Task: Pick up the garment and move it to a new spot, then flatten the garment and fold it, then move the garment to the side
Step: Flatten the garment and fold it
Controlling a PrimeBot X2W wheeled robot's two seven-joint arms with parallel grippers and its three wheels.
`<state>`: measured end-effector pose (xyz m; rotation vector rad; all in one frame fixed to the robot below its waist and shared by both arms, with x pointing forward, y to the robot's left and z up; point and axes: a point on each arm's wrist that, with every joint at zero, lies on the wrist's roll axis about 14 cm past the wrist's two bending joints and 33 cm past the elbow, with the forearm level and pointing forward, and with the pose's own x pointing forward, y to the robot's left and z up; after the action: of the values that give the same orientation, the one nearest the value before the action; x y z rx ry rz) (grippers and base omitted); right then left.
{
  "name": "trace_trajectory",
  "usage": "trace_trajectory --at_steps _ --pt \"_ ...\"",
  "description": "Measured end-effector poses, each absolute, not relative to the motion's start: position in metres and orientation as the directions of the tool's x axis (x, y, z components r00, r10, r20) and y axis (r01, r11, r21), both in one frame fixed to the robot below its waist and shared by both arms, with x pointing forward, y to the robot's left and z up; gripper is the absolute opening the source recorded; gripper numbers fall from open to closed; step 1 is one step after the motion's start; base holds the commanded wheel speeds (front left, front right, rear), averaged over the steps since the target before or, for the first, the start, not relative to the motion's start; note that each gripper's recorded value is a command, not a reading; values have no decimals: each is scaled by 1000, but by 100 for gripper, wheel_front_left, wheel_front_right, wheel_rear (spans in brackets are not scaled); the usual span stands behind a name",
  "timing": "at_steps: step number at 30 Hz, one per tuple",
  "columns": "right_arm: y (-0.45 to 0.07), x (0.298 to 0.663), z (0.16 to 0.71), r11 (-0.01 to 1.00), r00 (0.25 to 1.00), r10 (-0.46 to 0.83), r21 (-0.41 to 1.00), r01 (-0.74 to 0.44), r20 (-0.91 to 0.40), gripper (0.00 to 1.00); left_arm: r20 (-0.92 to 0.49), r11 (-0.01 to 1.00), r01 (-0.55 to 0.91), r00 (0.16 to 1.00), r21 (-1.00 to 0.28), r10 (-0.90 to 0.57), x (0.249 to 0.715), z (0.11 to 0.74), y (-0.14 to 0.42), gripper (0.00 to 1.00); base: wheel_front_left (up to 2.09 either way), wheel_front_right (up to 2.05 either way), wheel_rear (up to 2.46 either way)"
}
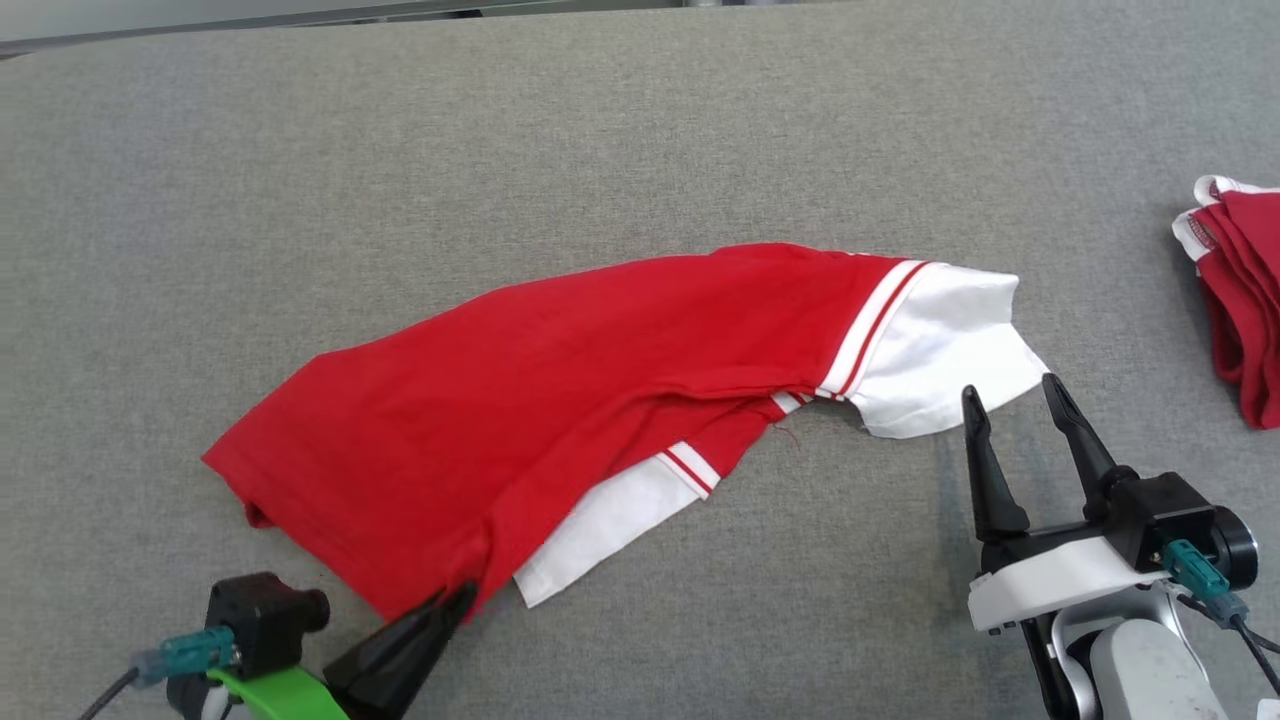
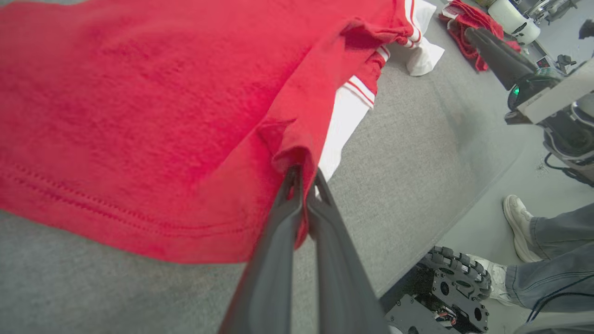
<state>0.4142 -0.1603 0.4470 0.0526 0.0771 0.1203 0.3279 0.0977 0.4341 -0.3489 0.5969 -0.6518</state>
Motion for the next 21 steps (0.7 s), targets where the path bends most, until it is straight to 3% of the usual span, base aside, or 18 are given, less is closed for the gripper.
trace_trajectory --at_steps 7,8,10,11,17,21 --pt "-145 417 448 985 984 165 63 -161 -68 100 -480 802 362 658 -475 -581 301 400 119 0 0 0 0" --pt "-144 417 449 985 984 167 64 -163 -66 100 -489 804 361 652 -472 -579 297 396 119 13 0 0 0" --pt "-145 416 449 985 984 166 61 -162 -66 100 -503 806 348 644 -478 -576 288 389 119 65 0 0 0" --pt "-146 416 449 985 984 163 58 -160 -68 100 -514 802 335 632 -494 -580 282 386 117 100 0 0 0" --pt "-151 412 448 988 986 149 51 -146 -73 100 -577 774 265 540 -574 -613 247 371 107 100 0 0 0" --pt "-154 411 450 989 987 141 48 -138 -70 100 -583 799 194 589 -570 -559 258 373 118 100 0 0 0"
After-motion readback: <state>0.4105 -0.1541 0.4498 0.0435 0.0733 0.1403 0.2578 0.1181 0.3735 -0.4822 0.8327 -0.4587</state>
